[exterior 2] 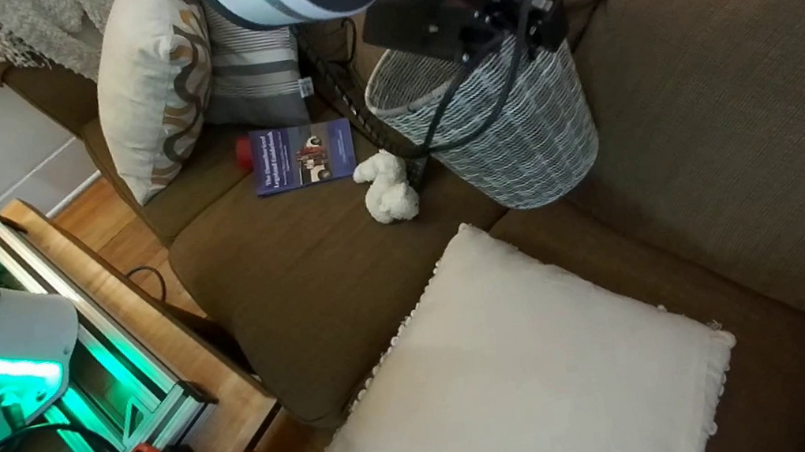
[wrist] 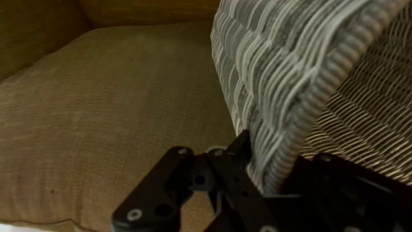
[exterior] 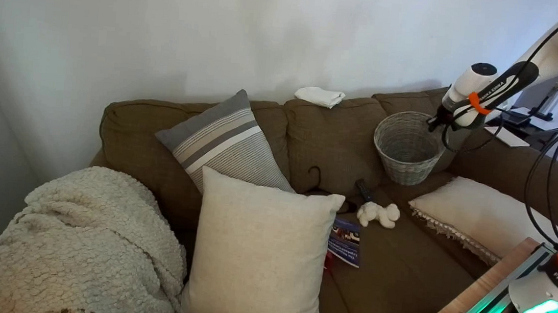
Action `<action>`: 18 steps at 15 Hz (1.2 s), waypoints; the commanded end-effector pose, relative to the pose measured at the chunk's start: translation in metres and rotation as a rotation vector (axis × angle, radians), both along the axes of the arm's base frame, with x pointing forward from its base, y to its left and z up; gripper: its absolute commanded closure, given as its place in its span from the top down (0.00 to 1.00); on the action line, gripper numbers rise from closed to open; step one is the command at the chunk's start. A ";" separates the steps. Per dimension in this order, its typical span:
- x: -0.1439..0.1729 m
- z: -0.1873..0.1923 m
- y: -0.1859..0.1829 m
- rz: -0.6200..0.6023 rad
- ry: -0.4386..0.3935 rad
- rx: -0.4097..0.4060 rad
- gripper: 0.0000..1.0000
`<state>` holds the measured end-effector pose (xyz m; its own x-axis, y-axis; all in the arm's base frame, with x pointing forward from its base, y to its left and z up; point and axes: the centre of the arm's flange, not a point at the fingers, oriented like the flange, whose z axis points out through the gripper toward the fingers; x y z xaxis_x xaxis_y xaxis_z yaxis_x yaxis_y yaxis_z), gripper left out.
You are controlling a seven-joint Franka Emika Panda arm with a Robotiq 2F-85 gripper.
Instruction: Pour out the contents from the basket
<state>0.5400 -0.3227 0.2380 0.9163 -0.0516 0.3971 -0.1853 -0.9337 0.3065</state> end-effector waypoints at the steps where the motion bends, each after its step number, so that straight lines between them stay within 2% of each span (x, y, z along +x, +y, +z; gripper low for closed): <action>1: -0.007 -0.028 -0.005 0.013 -0.066 0.188 0.03; 5: -0.014 -0.103 -0.020 -0.034 -0.072 0.402 0.03; 10: -0.039 -0.170 -0.078 -0.140 -0.132 0.613 0.03; 11: -0.043 -0.170 -0.092 -0.154 -0.149 0.650 0.35; 12: -0.043 -0.174 -0.099 -0.160 -0.174 0.686 0.36; 13: -0.041 -0.164 -0.103 -0.139 -0.214 0.714 0.43; 15: -0.032 -0.136 -0.101 -0.035 -0.279 0.714 0.58; 18: -0.030 -0.041 -0.086 0.140 -0.337 0.655 0.81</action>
<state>0.5139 -0.4203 0.1263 0.7771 -0.3642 0.5133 -0.1771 -0.9092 -0.3769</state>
